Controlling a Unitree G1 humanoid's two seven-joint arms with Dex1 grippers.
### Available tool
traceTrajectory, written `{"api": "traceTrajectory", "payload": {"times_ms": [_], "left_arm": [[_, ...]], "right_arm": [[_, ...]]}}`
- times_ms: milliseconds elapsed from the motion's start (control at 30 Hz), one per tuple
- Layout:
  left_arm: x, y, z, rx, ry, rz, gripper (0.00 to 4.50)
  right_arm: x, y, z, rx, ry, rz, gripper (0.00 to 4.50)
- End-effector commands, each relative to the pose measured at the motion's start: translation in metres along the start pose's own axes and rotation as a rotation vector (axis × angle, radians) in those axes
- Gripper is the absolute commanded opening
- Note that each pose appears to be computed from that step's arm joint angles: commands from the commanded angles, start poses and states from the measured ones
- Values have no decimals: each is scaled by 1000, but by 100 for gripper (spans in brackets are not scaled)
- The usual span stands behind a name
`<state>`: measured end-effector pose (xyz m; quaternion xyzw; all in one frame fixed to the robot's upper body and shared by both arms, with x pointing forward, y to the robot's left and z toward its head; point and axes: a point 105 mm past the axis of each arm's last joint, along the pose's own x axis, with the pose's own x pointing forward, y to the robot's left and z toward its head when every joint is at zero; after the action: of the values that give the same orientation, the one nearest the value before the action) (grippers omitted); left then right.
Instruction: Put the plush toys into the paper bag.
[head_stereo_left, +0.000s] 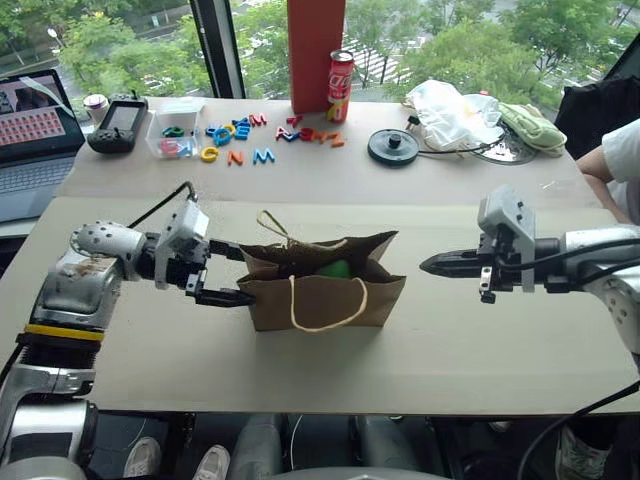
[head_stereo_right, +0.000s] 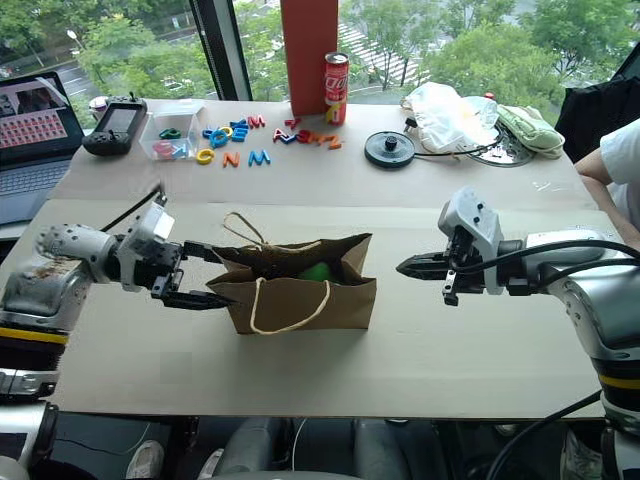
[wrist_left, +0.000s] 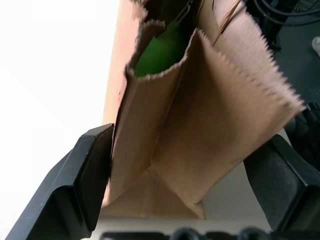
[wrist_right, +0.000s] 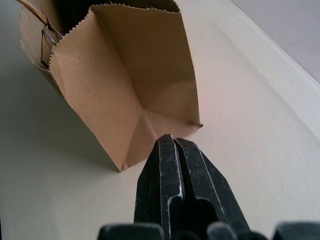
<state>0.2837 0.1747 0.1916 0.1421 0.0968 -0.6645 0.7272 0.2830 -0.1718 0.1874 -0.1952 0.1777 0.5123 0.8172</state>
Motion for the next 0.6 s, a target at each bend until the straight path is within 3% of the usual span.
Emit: {"api": "traceTrajectory", "payload": {"times_ms": [33, 600], "left_arm": [[-20, -2, 33, 9, -41, 34, 411], [-30, 5, 49, -35, -93, 88, 411]], "right_arm": [[-4, -2, 15, -65, -36, -4, 0], [-5, -1, 30, -98, -99, 21, 0]]}}
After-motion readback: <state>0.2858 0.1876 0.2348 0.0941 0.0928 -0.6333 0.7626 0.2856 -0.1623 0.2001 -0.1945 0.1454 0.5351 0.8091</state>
